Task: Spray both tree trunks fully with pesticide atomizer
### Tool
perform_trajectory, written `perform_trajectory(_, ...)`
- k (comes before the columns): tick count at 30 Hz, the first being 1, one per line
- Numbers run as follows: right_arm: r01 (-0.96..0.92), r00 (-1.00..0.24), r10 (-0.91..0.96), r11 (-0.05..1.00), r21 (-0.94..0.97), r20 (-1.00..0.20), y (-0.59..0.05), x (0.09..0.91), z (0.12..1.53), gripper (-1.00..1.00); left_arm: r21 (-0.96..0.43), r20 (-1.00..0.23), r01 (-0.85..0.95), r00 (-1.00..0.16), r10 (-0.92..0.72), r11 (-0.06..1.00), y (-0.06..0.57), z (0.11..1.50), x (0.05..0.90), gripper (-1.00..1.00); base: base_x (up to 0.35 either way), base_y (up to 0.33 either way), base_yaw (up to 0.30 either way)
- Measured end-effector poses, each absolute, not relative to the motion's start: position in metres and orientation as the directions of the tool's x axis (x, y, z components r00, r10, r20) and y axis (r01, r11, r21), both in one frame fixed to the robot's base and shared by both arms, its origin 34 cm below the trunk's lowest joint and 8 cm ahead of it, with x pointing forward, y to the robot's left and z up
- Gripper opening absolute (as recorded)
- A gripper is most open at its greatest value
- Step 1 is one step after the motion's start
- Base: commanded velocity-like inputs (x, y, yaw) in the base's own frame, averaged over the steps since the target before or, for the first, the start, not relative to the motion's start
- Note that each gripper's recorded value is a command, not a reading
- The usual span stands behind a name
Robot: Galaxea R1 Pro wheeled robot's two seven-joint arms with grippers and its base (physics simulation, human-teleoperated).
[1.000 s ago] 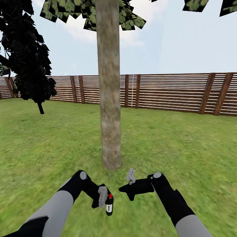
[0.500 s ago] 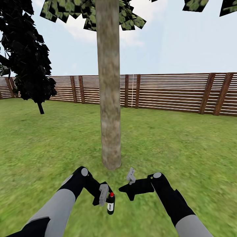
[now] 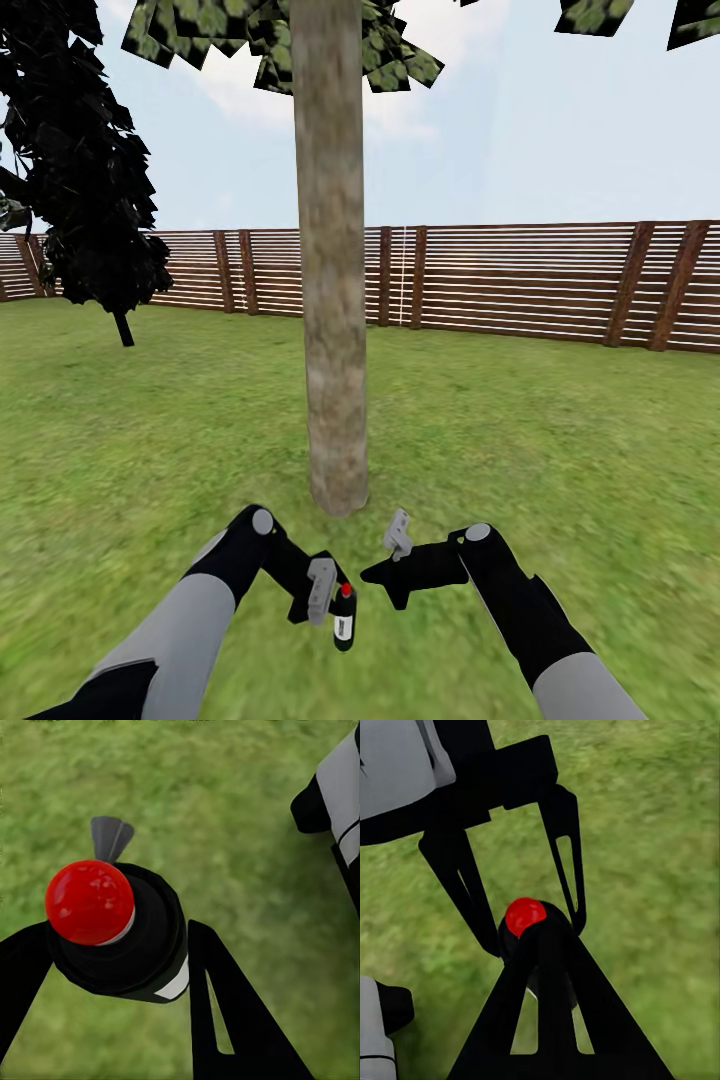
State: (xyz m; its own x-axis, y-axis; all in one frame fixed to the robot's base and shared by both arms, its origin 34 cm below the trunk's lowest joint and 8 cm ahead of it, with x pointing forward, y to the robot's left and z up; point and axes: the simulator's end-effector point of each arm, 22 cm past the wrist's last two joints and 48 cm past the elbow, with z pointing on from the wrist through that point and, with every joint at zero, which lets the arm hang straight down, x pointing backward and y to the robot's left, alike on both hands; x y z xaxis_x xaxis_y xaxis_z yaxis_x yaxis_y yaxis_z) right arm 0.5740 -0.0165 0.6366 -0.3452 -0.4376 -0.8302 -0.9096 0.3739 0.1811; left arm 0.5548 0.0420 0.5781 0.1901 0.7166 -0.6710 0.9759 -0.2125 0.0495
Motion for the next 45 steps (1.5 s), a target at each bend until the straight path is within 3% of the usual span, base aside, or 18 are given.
perform_trajectory(45, -0.91, -0.345, -0.438, 0.373, 0.181, -0.83, -0.017, 0.574, 0.637, -1.0, 0.075, -0.722, 0.98, 0.182, 0.667, -0.186, 0.03, 0.594, 0.561, -1.0, 0.0, 0.0, 0.0)
